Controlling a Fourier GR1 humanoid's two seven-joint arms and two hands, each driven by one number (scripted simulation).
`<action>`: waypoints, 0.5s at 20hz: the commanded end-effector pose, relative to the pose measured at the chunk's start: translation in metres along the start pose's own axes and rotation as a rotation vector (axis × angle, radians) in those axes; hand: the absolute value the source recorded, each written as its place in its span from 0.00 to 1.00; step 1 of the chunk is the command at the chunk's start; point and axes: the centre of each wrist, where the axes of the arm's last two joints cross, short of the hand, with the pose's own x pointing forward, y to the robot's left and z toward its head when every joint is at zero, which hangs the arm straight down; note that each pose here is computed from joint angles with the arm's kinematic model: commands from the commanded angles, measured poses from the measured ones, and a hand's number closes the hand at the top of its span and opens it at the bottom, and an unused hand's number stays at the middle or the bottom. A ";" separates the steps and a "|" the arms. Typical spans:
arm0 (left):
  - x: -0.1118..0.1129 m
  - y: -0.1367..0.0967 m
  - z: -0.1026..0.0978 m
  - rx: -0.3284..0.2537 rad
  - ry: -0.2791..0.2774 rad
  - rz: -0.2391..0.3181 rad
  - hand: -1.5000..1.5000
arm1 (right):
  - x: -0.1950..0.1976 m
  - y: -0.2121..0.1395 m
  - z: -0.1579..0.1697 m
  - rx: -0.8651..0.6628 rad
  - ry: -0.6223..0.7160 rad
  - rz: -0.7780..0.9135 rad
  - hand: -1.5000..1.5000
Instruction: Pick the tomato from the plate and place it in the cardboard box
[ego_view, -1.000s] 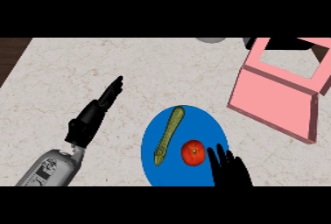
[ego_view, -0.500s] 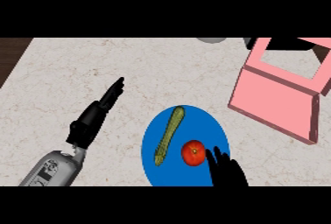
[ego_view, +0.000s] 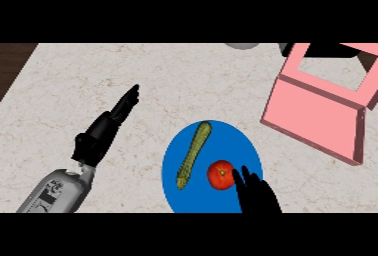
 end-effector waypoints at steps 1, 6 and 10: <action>-0.008 -0.010 -0.005 0.006 -0.006 0.001 0.50 | 0.026 0.015 -0.040 -0.019 0.145 0.016 0.00; -0.006 -0.010 0.000 -0.011 -0.004 0.004 0.50 | 0.030 0.037 -0.043 0.028 0.151 0.042 0.00; 0.002 -0.001 0.009 -0.015 -0.003 0.010 0.50 | 0.018 0.040 -0.052 0.055 0.187 0.048 0.00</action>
